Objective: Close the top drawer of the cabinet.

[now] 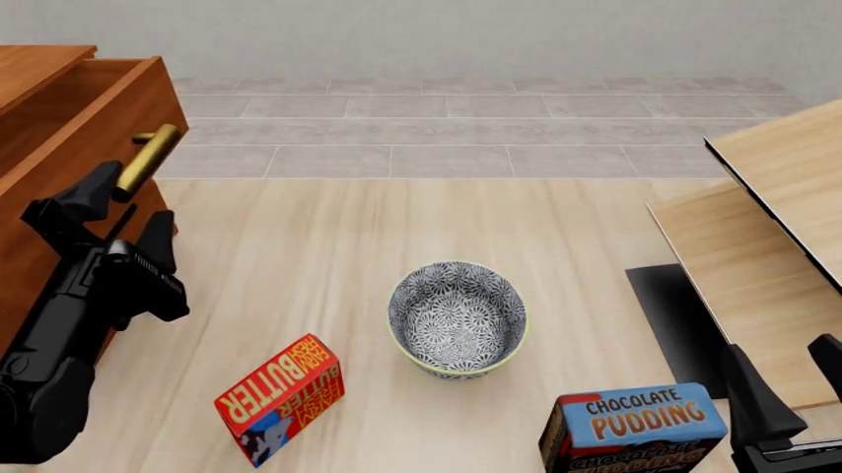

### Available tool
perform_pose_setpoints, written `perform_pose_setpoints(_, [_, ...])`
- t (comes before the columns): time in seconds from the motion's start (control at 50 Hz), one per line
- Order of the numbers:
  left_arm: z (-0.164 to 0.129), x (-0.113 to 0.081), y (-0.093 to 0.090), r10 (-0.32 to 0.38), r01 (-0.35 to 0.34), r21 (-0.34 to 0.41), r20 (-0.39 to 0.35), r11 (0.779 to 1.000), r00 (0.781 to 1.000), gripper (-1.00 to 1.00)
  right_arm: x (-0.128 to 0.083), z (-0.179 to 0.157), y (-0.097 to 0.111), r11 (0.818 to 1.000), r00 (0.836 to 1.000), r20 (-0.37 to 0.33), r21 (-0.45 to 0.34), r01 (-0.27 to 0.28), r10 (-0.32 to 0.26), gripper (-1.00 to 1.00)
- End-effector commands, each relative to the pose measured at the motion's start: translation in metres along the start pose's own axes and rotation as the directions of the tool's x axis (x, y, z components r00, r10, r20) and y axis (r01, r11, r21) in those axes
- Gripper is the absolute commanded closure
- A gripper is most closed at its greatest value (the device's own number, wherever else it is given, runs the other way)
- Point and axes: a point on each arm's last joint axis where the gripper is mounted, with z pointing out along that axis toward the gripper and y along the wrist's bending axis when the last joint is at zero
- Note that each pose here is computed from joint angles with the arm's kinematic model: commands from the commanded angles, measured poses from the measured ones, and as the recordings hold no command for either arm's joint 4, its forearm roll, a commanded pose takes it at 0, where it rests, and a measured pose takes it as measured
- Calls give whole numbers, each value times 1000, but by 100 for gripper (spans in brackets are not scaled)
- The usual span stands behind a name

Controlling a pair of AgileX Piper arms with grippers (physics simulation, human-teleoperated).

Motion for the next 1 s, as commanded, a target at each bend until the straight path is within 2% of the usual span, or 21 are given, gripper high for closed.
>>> perform_pose_setpoints(0.02, [6,12,-2,14,-14,3,-55,1000,998,-100,0,0,0,1000,1000,0,-3,1,-1,-100])
perform_pose_setpoints(1.0, [-2,27,6,29,-32,-23,-122,999,992,-100,0,0,1,1000,1000,0,-12,6,-6,-100])
